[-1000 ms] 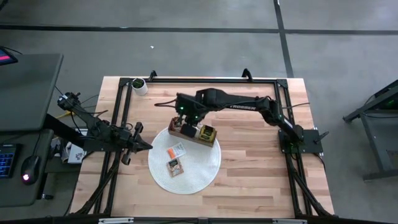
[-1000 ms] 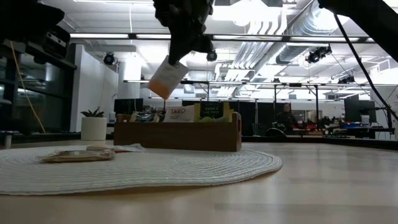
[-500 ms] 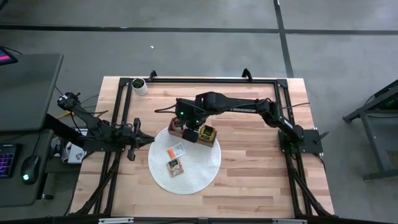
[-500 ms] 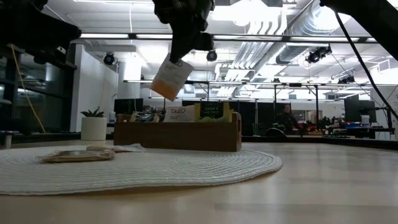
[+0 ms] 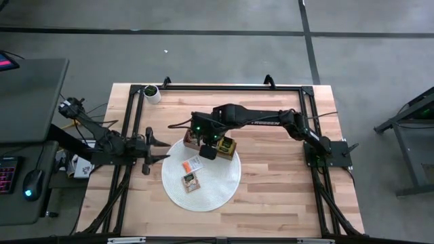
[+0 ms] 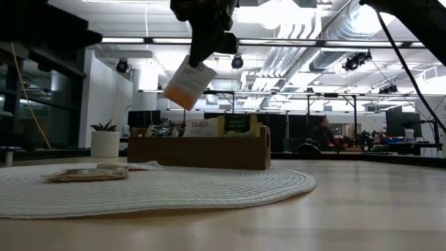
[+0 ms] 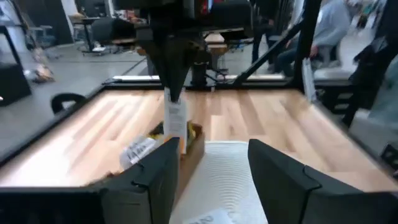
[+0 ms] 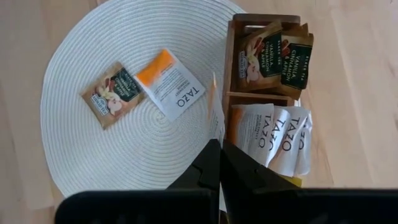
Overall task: Pick & Place Tea
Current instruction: Put the orange tea bag into the middle section of the wooden organizer
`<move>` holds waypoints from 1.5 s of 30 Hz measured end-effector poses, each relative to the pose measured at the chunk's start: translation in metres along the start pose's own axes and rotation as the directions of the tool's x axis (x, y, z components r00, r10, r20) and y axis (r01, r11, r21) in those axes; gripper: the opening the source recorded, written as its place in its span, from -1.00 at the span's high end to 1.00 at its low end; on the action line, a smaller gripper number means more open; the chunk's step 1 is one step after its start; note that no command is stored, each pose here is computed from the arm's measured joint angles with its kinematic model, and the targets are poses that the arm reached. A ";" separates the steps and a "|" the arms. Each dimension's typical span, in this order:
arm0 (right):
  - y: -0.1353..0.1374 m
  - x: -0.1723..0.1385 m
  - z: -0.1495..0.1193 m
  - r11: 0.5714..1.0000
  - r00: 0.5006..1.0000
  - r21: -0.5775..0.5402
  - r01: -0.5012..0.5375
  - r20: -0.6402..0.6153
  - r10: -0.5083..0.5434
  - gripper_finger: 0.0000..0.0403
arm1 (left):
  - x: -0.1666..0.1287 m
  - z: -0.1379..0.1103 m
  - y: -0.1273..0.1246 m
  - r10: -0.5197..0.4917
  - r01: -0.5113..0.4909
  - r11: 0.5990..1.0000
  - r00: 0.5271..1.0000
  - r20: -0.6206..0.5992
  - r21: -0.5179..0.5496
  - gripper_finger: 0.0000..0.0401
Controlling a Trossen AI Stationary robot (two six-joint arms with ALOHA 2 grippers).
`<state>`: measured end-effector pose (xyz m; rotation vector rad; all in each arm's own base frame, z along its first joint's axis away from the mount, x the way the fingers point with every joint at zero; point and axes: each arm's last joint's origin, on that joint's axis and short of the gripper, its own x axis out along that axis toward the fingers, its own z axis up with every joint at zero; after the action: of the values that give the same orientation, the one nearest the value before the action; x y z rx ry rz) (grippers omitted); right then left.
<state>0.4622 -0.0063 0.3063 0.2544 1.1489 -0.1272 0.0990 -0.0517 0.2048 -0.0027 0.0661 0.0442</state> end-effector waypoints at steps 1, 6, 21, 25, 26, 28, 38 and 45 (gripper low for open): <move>0.000 0.000 0.000 1.000 1.000 0.000 0.000 0.000 0.000 1.00 | 0.002 0.004 -0.001 0.009 -0.008 1.000 1.000 -0.008 0.027 0.08; 0.002 0.000 0.000 1.000 1.000 -0.004 -0.009 -0.002 0.009 1.00 | 0.020 0.010 -0.001 0.066 -0.053 0.992 0.991 -0.119 0.113 0.12; 0.020 0.000 -0.007 0.996 0.998 -0.067 -0.055 -0.032 0.053 1.00 | 0.076 0.006 0.046 -0.088 0.080 0.995 0.984 -0.153 -0.058 0.12; 0.020 0.000 -0.007 0.996 0.999 -0.070 -0.045 -0.030 0.043 1.00 | 0.090 0.017 0.054 -0.136 0.128 0.989 0.981 -0.138 -0.070 0.12; 0.019 0.000 -0.007 0.996 0.999 -0.073 -0.040 -0.028 0.038 1.00 | 0.095 0.020 0.054 -0.154 0.146 0.987 0.977 -0.147 -0.062 0.12; 0.019 0.000 -0.007 0.996 0.999 -0.076 -0.038 -0.028 0.036 1.00 | 0.106 0.024 0.054 -0.189 0.185 0.982 0.968 -0.167 -0.041 0.12; 0.018 0.000 -0.009 0.997 0.998 -0.074 -0.031 -0.049 0.028 1.00 | 0.139 0.025 0.052 -0.234 0.237 0.971 0.934 -0.269 -0.022 0.12; 0.018 0.000 -0.009 0.997 0.998 -0.074 -0.031 -0.047 0.028 1.00 | 0.141 0.031 0.054 -0.193 0.197 0.980 0.958 -0.213 -0.001 0.12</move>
<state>0.4583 0.0137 0.3057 0.2091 1.1927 -0.0523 0.2394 0.0081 0.2259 0.0064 0.2795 -0.1546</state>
